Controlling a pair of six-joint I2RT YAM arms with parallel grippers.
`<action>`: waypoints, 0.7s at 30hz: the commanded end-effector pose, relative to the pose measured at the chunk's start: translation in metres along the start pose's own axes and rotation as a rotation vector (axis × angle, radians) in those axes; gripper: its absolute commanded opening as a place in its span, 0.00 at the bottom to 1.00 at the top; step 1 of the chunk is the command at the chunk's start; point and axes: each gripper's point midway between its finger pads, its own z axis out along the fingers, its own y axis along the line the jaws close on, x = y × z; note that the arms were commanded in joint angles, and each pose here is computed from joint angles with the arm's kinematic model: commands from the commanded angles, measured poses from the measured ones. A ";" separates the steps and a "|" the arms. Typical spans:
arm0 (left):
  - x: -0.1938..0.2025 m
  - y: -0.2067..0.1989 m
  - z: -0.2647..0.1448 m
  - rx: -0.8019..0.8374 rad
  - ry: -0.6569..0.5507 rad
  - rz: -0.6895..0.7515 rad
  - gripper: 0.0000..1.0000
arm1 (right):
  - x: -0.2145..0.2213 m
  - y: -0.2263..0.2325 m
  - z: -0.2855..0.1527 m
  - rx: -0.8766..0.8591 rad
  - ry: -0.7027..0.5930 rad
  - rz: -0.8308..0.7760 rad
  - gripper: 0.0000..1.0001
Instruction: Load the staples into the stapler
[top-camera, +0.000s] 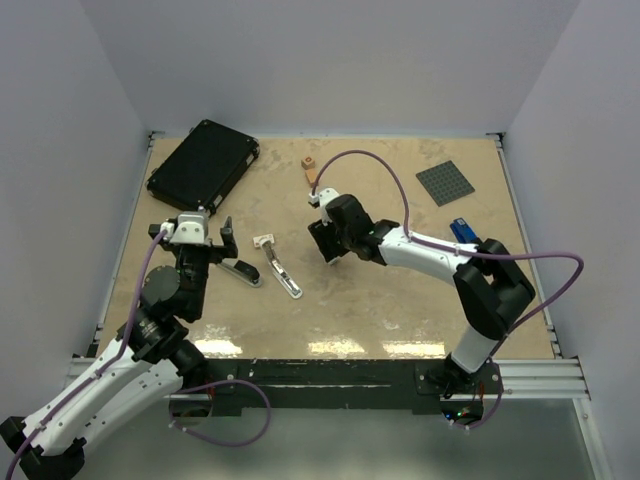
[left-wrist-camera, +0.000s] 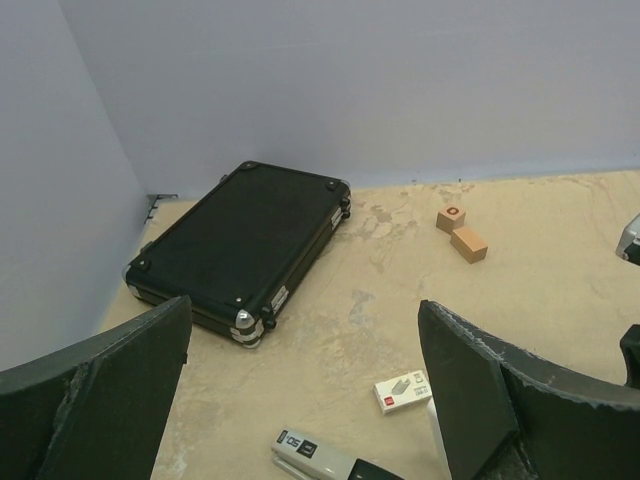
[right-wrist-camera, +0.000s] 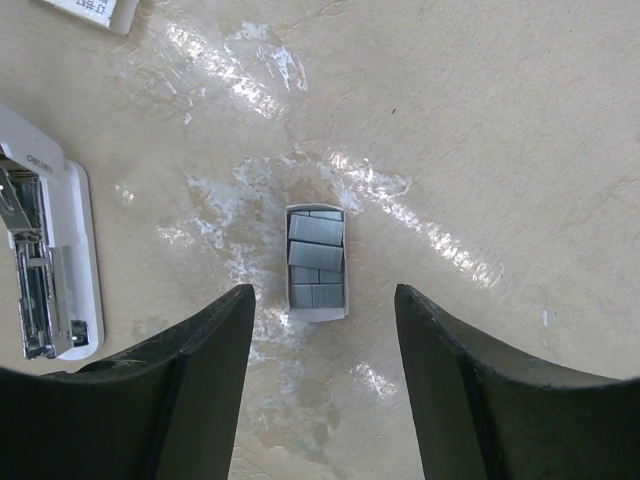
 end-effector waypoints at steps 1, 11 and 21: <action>-0.008 0.000 0.001 0.004 -0.018 -0.028 1.00 | 0.003 -0.007 0.005 0.001 0.002 0.000 0.62; -0.010 -0.001 0.000 0.008 -0.021 -0.032 1.00 | 0.022 0.010 0.022 -0.137 0.051 0.038 0.69; -0.010 0.000 0.000 0.009 -0.023 -0.035 1.00 | 0.042 0.018 0.033 -0.175 0.099 0.051 0.75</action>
